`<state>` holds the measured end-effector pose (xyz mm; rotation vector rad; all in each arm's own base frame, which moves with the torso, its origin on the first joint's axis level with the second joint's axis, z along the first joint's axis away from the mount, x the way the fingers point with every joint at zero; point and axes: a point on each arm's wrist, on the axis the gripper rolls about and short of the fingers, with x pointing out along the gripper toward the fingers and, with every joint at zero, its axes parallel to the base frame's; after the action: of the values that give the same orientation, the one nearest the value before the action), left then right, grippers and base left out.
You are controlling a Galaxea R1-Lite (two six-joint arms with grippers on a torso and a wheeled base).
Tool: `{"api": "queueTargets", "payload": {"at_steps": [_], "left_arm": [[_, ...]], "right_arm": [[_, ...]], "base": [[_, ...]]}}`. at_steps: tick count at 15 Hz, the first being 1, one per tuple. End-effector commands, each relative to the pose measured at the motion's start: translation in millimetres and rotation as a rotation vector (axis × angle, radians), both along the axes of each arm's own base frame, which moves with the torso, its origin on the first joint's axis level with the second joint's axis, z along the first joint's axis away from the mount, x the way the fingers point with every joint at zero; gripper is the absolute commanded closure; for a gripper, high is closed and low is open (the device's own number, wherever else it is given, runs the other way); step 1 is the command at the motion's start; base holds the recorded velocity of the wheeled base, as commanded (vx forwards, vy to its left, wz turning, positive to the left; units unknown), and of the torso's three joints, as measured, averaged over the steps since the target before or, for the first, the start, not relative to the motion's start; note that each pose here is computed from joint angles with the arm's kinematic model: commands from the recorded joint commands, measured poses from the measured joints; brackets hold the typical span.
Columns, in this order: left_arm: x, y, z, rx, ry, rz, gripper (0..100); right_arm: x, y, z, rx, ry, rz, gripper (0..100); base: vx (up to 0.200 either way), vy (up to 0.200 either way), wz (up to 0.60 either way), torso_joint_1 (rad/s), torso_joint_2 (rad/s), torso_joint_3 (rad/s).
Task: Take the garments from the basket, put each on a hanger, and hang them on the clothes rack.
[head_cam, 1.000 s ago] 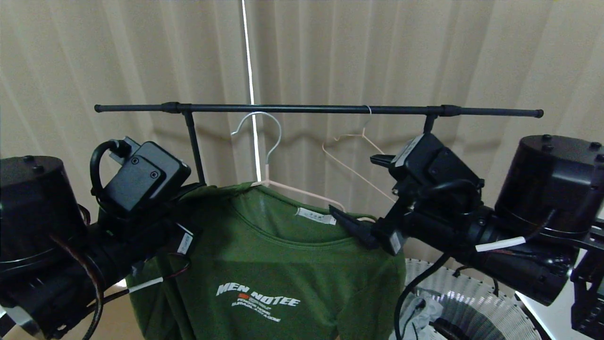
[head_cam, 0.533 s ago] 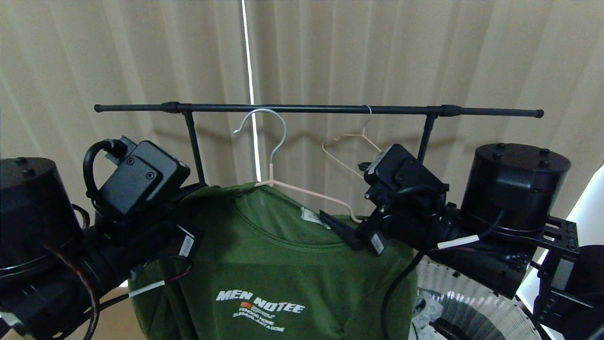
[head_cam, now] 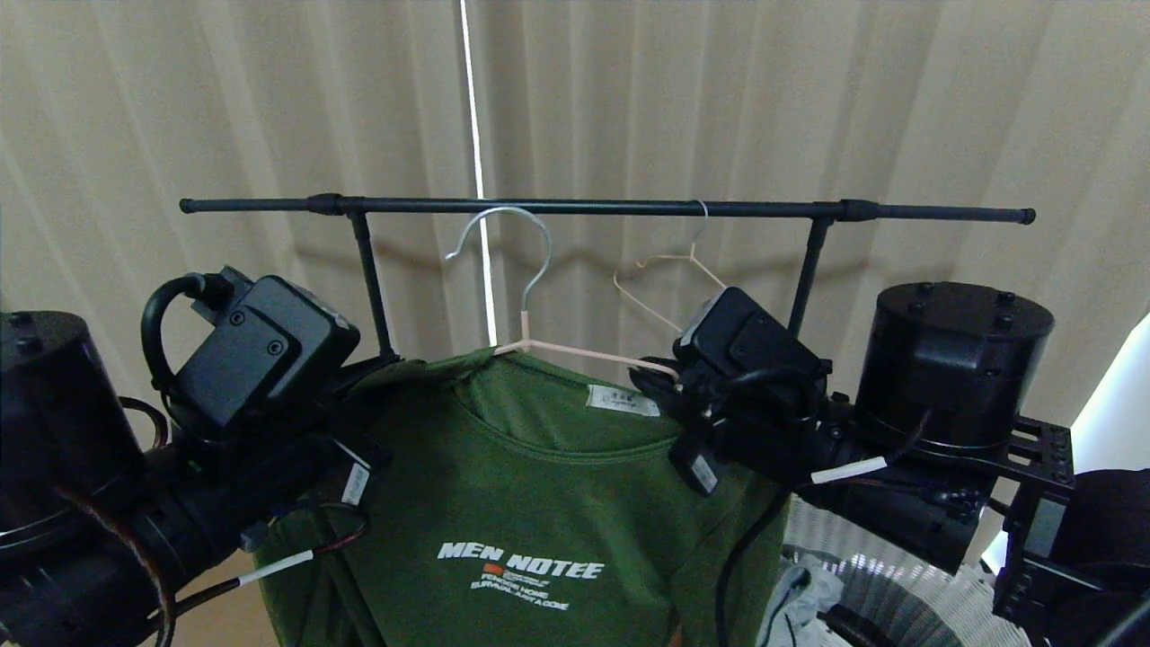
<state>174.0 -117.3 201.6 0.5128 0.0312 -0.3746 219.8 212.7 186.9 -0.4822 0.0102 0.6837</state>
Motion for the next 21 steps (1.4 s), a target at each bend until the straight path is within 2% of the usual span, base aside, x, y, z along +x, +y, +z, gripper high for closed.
{"api": "queueTargets", "payload": {"at_steps": [1, 4, 5, 8, 10, 11, 13, 14, 16, 17, 18, 19, 21], "left_arm": [[0, 0, 0, 0.001, 0.002, 0.003, 100], [-2, 2, -3, 0.000, -0.003, 0.000, 100], [-3, 2, -4, -0.003, -0.003, -0.002, 0], [-10, 7, -1, -0.046, -0.010, -0.011, 0], [-26, 17, -3, -0.066, -0.013, -0.100, 0], [-31, 21, -2, -0.072, -0.021, -0.105, 0], [-32, 26, 1, -0.084, -0.036, -0.085, 0], [-30, 35, 1, -0.083, -0.043, -0.037, 0], [-29, 39, -3, -0.076, -0.034, -0.010, 0], [-28, 51, -24, -0.038, 0.039, 0.056, 0], [-28, 55, -32, -0.023, 0.067, 0.075, 0], [-28, 57, -45, -0.006, 0.118, 0.079, 0], [-24, 59, -56, 0.005, 0.178, 0.066, 0]], "right_arm": [[0, -1, 0, 0.001, -0.001, -0.005, 100], [-2, -3, 0, 0.000, 0.001, -0.005, 100], [-3, -3, 1, 0.002, -0.002, -0.005, 100], [-6, -17, 8, 0.014, -0.020, -0.060, 100], [-5, -38, 11, 0.021, -0.026, -0.118, 100], [-6, -48, 12, 0.023, -0.028, -0.143, 100], [-9, -60, 16, 0.032, -0.039, -0.172, 100], [-12, -70, 19, 0.040, -0.050, -0.195, 100], [-14, -74, 19, 0.041, -0.051, -0.204, 100], [-20, -79, 23, 0.052, -0.064, -0.209, 100], [-22, -81, 24, 0.056, -0.069, -0.207, 100], [-25, -83, 27, 0.065, -0.078, -0.203, 100], [-28, -83, 29, 0.070, -0.083, -0.193, 100]], "base": [[0.000, 0.000, 0.00, 0.000, 0.00, 0.000], [0.000, 0.000, 0.00, 0.000, 0.00, 0.000], [0.000, 0.000, 0.00, 0.000, 0.00, 0.000], [0.000, 0.000, 0.00, 0.000, 0.00, 0.000], [0.000, 0.000, 0.00, 0.000, 0.00, 0.000], [0.000, 0.000, 0.00, 0.000, 0.00, 0.000], [0.000, 0.000, 0.00, 0.000, 0.00, 0.000], [0.000, 0.000, 0.00, 0.000, 0.00, 0.000], [0.000, 0.000, 0.00, 0.000, 0.00, 0.000], [0.000, 0.000, 0.00, 0.000, 0.00, 0.000], [0.000, 0.000, 0.00, 0.000, 0.00, 0.000], [0.000, 0.000, 0.00, 0.000, 0.00, 0.000], [0.000, 0.000, 0.00, 0.000, 0.00, 0.000]]}}
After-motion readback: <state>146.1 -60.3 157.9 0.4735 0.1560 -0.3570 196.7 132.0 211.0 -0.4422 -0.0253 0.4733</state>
